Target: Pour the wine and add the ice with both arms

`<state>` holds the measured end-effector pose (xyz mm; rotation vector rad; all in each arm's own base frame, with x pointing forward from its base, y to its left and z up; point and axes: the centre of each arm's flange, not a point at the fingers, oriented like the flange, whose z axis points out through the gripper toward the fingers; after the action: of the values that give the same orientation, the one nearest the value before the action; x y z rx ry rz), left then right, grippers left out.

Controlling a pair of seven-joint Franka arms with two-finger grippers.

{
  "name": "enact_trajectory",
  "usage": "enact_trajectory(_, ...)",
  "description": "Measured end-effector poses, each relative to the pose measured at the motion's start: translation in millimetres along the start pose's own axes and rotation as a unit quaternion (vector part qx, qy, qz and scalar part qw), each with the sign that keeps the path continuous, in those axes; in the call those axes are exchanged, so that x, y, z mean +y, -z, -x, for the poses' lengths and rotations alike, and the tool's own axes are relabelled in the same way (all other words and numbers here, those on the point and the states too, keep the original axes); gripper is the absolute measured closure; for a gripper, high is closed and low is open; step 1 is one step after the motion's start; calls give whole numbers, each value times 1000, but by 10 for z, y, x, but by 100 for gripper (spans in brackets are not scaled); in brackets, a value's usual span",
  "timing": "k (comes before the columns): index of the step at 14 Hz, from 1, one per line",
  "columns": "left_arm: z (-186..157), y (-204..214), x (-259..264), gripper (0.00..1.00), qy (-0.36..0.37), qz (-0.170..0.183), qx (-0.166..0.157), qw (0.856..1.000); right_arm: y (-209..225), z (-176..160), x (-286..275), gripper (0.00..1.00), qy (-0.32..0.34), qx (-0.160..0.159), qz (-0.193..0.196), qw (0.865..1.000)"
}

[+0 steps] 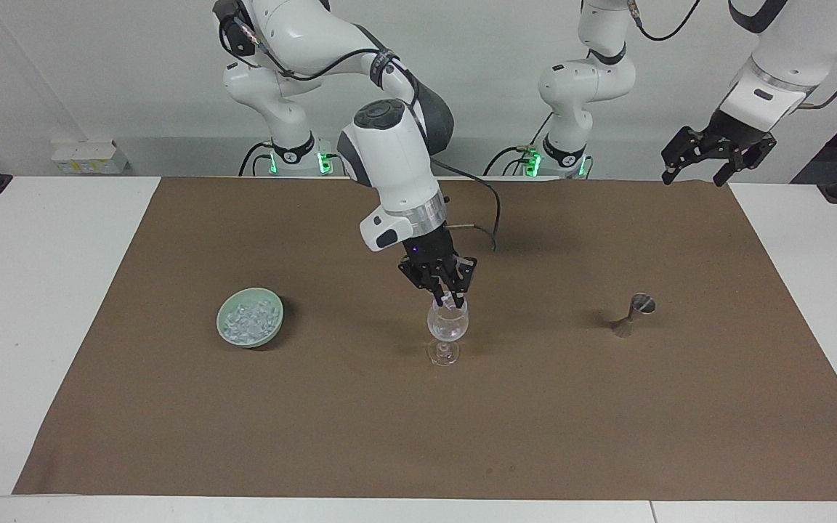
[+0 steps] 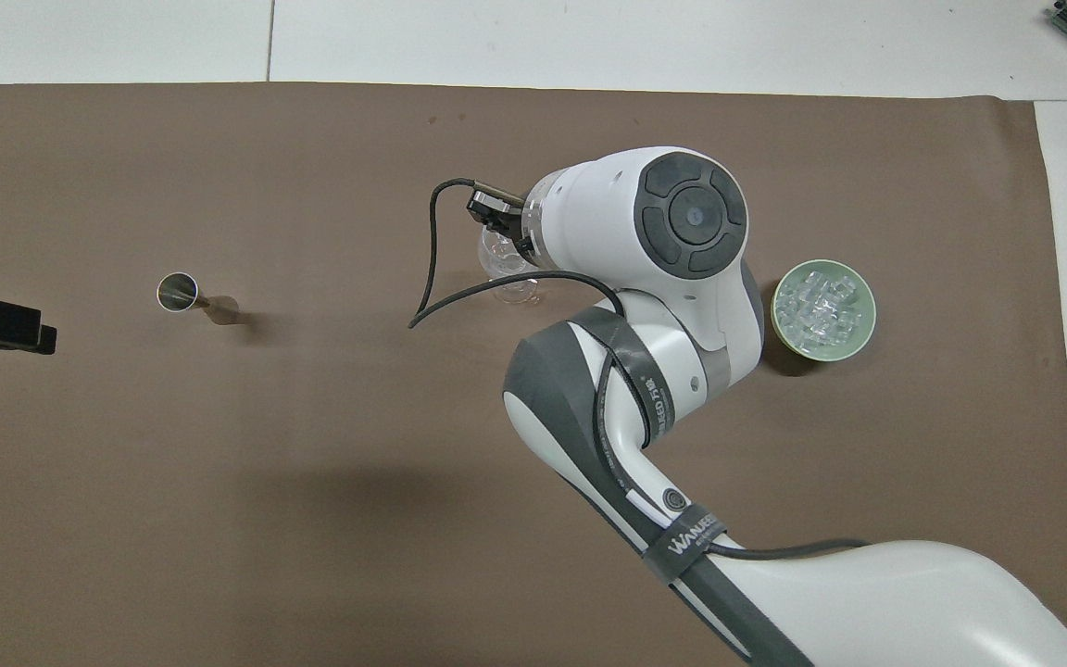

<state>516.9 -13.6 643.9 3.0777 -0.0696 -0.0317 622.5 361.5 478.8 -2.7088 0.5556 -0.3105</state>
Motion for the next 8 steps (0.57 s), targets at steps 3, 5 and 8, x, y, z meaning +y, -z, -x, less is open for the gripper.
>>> enact_trajectory(3, 0, 0, 0, 0, 0, 0, 0, 1000, -40, 14, 25, 67, 1, -2, 5, 1000)
enact_trajectory(5, 0, 0, 0, 0, 0, 0, 0, 1000, -46, 15, 29, 67, 4, 1, 7, 1000)
enact_trajectory(8, 0, 0, 0, 0, 0, 0, 0, 1000, -38, 25, 18, 66, 5, 1, 7, 1000)
